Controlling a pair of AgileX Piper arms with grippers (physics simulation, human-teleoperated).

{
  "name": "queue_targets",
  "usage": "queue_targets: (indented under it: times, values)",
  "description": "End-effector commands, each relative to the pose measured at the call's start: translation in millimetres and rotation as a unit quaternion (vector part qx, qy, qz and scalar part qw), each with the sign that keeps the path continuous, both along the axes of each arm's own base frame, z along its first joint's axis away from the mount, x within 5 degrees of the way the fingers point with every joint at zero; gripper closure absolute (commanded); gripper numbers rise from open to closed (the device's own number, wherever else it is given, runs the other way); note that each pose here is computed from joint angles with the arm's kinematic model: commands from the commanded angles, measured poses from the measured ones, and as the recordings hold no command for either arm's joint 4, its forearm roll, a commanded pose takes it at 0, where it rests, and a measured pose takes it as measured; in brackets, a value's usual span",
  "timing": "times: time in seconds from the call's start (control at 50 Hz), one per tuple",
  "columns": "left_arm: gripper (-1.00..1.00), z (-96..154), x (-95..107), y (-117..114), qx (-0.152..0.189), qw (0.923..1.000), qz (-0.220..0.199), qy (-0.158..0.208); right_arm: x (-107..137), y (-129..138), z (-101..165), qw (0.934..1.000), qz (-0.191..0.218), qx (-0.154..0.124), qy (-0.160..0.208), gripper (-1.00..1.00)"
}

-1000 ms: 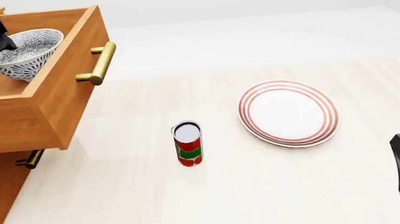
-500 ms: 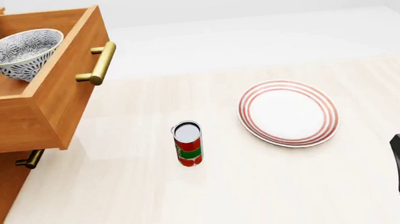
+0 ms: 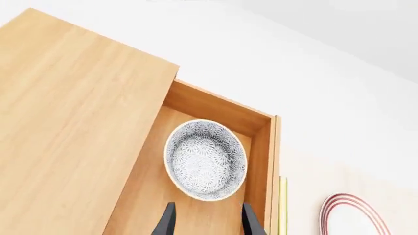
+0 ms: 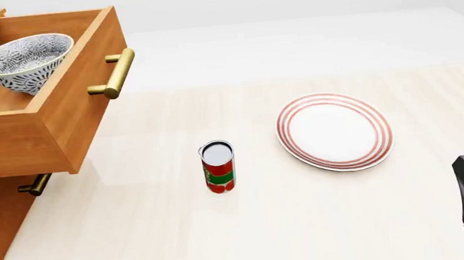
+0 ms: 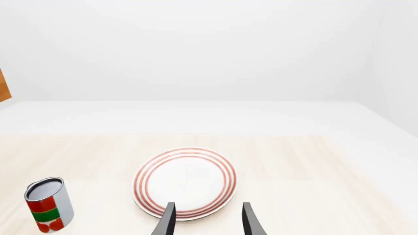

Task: Put the bowl in the top drawer of the cabinet.

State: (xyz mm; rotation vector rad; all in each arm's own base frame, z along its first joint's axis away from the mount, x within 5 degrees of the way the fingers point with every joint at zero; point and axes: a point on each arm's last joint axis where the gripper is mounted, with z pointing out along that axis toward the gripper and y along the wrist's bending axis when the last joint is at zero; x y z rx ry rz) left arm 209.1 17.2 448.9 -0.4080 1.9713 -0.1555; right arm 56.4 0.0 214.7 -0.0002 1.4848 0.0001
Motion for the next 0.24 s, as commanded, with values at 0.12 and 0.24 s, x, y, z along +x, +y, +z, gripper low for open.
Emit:
queue_targets:
  times: [0.12,0.24]
  values:
    - [-1.00,1.1,-44.5,-16.7,0.005,0.9990,-0.041,-0.014,0.0,0.0,0.0,1.0000,0.000,0.000,0.000,-1.00]
    - [-1.00,-3.9,-62.9,-23.6,0.002,0.9978,-0.064,-0.021,0.0,0.0,0.0,1.0000,0.000,0.000,0.000,-1.00]
